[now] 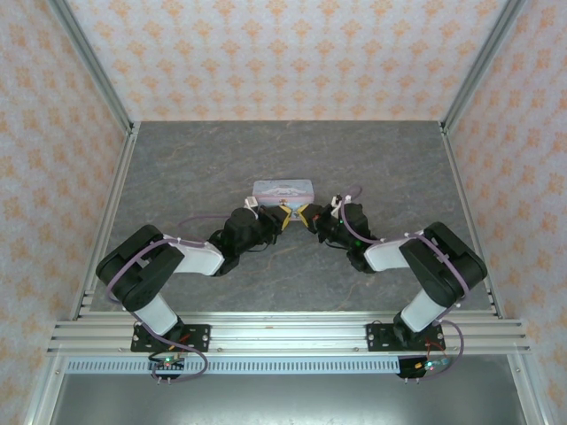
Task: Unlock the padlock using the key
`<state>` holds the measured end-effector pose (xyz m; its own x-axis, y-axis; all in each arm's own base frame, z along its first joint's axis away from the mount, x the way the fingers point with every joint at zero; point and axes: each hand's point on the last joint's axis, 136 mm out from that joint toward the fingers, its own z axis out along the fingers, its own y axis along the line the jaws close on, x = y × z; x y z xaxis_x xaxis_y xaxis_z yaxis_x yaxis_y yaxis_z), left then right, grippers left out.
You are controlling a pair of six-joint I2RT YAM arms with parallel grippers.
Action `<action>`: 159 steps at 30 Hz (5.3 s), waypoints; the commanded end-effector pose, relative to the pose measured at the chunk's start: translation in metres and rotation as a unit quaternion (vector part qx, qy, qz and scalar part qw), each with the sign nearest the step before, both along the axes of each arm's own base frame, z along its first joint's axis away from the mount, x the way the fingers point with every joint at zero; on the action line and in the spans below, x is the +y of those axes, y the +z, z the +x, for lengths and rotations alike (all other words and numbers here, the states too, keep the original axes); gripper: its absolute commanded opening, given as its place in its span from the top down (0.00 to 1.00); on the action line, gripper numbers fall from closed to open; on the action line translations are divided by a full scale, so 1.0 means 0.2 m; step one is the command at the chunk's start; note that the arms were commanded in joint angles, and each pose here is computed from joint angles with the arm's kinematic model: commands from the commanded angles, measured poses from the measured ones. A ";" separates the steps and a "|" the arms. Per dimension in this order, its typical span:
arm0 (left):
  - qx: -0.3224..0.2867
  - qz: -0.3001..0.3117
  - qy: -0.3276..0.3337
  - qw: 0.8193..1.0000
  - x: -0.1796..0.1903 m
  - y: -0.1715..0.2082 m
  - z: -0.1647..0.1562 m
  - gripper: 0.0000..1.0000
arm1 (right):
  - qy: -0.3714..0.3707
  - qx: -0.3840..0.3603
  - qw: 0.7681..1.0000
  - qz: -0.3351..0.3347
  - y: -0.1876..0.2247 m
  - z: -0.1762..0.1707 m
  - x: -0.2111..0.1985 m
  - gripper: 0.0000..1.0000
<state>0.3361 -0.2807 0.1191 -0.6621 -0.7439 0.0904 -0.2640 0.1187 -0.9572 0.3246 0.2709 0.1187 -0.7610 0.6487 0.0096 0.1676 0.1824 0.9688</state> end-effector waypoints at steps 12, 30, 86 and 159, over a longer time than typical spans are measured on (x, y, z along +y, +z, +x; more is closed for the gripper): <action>-0.023 -0.022 -0.049 0.998 -0.15 0.11 -0.07 1.00 | 0.029 -0.034 0.998 0.047 0.15 -0.11 0.19 1.00; 0.004 0.059 -0.036 0.998 -0.10 -0.17 -0.05 1.00 | 0.025 -0.021 0.999 0.036 0.12 0.00 0.05 0.41; 0.069 0.078 -0.129 0.986 -0.16 -0.14 -0.09 1.00 | 0.230 -0.222 0.777 -0.543 -0.16 -0.07 0.02 0.88; 0.067 0.539 -0.145 0.827 0.43 -0.08 0.42 0.22 | 0.108 -0.067 0.926 -0.356 -0.49 0.16 0.03 0.64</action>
<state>0.4180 -0.1989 0.1048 -0.8590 -0.2696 -0.4353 -0.1752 0.9536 -0.2448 0.3605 0.2784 0.0370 -0.8236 0.3103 -0.4747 -0.0827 0.7623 0.6419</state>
